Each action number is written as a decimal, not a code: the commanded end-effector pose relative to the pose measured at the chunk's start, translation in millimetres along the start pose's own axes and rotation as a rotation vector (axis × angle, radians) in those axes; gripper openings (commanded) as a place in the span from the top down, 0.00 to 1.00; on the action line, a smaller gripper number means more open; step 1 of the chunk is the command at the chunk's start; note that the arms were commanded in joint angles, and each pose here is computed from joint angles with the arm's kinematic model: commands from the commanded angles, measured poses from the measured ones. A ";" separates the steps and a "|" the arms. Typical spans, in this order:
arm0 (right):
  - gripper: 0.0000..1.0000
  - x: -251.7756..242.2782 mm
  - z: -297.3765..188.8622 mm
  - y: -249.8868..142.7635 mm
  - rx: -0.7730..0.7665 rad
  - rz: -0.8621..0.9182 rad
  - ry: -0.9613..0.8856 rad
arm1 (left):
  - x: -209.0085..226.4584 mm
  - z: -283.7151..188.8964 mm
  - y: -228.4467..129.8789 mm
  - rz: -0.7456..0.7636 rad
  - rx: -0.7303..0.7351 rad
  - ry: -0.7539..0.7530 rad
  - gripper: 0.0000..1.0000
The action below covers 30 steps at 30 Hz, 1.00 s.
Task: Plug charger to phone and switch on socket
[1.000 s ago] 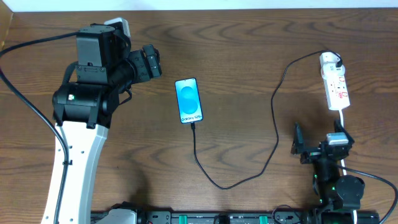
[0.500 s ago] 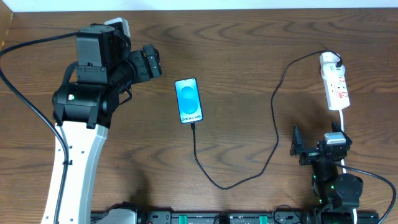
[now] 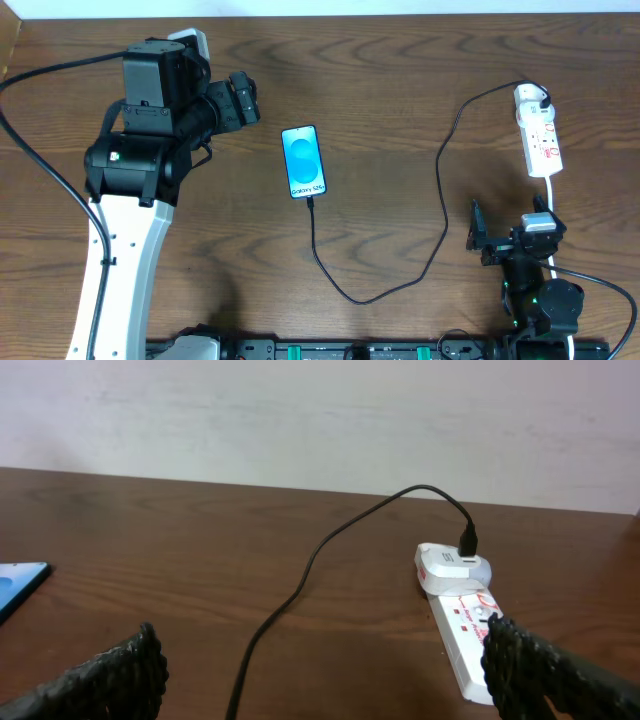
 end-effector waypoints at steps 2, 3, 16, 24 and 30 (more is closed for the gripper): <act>0.01 1.3 -0.3 -0.1 -0.002 0.007 0.007 | 1.9 -1.0 2.8 0.004 -0.010 0.014 0.08; 0.01 1.3 -0.3 -0.2 -0.002 0.007 0.007 | 1.9 -1.0 2.8 0.004 -0.010 0.014 0.08; 0.01 1.3 -0.3 -0.1 -0.002 0.007 0.007 | 9.0 -11.5 -0.3 0.004 -0.019 0.085 0.08; 0.01 1.3 -0.3 -0.1 -0.002 0.007 0.007 | 25.1 -40.5 -23.5 -0.008 -0.113 0.163 0.08; 0.01 1.3 -0.3 -0.1 -0.002 0.007 0.007 | 46.2 -53.2 -55.6 -0.043 -0.246 0.188 0.08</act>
Point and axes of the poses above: each gripper's point midway between its finger pads, its own z axis out along the fingers, its own x axis along the line the jaws close on, y = z × x, the point moved 7 cm from there along -z, back along the fingers, and after that the axes turned 7 degrees about z, right-handed, at the moved point
